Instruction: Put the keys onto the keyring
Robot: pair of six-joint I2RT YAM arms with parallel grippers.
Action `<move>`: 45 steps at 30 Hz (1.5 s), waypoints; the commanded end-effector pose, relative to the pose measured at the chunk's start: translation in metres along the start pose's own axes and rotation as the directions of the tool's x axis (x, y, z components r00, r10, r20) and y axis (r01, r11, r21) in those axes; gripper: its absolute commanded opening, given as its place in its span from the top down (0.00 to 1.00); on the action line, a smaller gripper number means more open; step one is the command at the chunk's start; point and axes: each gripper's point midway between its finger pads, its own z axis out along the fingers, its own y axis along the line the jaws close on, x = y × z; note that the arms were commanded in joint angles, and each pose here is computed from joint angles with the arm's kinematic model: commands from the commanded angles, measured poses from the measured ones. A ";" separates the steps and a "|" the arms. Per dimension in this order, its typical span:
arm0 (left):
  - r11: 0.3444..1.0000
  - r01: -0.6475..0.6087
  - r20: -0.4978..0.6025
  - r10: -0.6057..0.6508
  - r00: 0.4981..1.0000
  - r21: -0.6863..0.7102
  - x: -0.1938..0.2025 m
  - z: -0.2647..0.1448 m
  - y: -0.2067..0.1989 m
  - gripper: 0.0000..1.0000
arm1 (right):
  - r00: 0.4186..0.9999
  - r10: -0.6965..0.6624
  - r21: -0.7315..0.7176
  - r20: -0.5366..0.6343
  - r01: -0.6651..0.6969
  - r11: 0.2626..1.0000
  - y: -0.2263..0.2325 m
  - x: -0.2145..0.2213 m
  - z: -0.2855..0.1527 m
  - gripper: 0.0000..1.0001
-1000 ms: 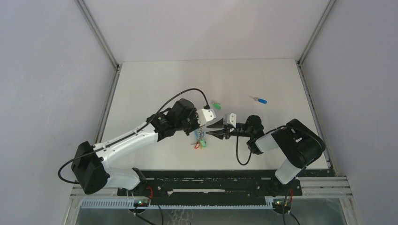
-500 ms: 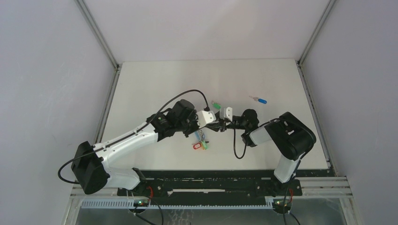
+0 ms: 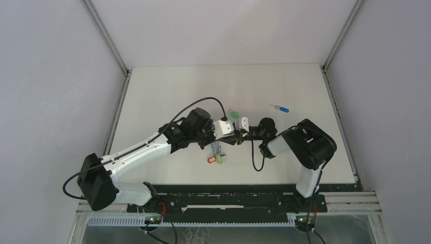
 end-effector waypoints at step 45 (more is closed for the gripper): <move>0.975 0.194 0.689 -0.068 0.722 -0.106 0.001 -0.028 0.002 0.68 | 0.997 0.056 -0.058 0.047 -0.053 0.997 0.005 -0.016 0.010 1.00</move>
